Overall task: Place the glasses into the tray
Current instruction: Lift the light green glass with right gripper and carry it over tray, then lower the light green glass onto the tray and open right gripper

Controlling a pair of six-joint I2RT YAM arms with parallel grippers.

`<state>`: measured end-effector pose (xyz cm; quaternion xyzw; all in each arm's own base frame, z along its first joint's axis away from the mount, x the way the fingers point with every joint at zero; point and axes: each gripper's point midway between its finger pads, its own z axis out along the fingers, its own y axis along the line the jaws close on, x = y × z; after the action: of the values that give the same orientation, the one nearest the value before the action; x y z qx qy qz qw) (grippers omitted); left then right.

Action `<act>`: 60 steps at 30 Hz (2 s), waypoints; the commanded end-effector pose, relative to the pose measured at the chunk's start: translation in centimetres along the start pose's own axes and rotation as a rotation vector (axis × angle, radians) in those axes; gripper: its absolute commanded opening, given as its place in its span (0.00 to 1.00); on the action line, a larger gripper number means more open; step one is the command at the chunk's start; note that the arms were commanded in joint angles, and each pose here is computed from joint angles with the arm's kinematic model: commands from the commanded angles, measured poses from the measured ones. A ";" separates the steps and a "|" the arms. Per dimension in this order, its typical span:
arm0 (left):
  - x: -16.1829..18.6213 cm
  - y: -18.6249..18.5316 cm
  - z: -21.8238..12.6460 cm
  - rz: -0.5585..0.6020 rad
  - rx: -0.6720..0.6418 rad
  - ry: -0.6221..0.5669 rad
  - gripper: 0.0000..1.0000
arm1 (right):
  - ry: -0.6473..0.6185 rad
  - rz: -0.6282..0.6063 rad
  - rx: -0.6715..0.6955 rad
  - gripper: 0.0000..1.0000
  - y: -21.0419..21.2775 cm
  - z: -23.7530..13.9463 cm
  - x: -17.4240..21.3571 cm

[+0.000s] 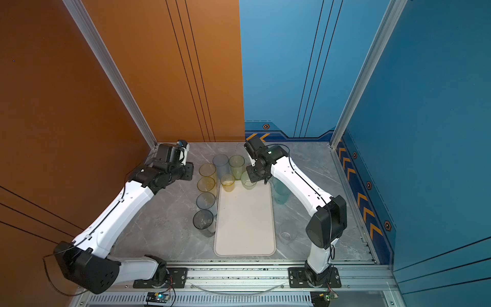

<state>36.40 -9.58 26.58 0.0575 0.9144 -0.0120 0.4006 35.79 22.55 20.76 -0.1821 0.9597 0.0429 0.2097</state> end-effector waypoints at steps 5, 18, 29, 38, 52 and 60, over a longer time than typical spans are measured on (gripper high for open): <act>-0.8 -0.2 -0.6 0.014 -0.007 -0.012 0.40 | 0.070 0.033 -0.013 0.01 1.1 5.7 -0.1; -0.6 -0.1 -0.4 0.027 -0.009 0.000 0.40 | 0.089 0.048 -0.024 0.01 1.4 9.2 -1.8; -0.4 0.1 -0.2 0.026 -0.014 0.007 0.40 | 0.116 0.069 -0.012 0.01 0.6 11.9 -2.1; -0.2 0.3 -0.2 0.026 -0.017 0.013 0.40 | 0.122 0.079 -0.007 0.01 0.3 12.7 -2.2; -0.1 0.4 -0.4 0.024 -0.016 0.015 0.41 | 0.132 0.089 -0.003 0.05 -0.1 13.1 -2.0; -0.1 0.4 -0.4 0.025 -0.016 0.015 0.41 | 0.133 0.094 -0.003 0.07 -0.3 13.1 -2.0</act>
<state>36.40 -9.64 26.19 0.0664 0.9180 -0.0060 0.3909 42.08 24.96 9.42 -0.1505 0.9784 0.0356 0.1375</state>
